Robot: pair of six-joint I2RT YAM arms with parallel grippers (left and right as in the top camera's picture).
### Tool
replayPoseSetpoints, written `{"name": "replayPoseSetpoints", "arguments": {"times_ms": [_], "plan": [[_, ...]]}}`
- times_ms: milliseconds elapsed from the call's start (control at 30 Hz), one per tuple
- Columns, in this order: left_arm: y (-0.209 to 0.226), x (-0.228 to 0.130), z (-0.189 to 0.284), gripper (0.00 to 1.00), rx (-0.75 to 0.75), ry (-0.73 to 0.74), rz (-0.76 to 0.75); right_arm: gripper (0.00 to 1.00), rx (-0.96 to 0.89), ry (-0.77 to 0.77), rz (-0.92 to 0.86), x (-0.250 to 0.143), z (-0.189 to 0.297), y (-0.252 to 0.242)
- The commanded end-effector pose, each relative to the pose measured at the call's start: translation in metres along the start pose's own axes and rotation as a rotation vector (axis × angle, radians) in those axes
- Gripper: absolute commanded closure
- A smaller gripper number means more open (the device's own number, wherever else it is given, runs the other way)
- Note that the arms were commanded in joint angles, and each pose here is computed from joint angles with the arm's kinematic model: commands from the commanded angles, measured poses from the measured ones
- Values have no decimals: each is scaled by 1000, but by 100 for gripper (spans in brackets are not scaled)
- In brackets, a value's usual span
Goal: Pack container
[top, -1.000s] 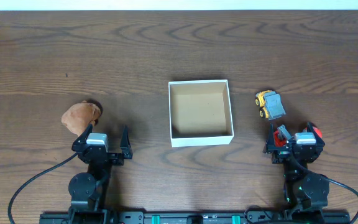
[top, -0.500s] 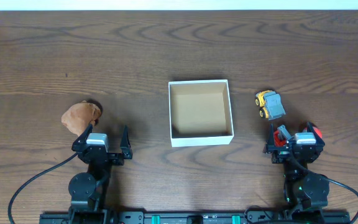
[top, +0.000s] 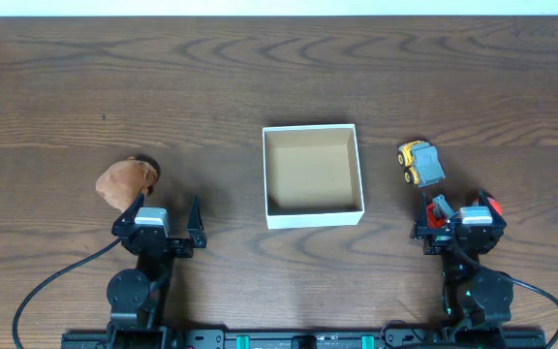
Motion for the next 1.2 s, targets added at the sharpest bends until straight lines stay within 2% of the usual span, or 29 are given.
{"name": "replayPoseSetpoints", "arguments": {"times_ms": [0, 1167], "plan": [[-2, -14, 0, 2, -22, 53, 7, 1, 3, 0, 13, -1, 0, 0], [-3, -14, 0, 2, -23, 50, 7, 1, 27, -2, 13, -1, 0, 4]]}}
Point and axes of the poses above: each gripper's point midway between its finger pads, its own z axis back along the fingers, its own y axis along the line the jaws close on, x = y × z, the point moved 2 cm from there along z, back along the fingers, and after that the axes turned 7 degrees about z, right-handed, at the moved point
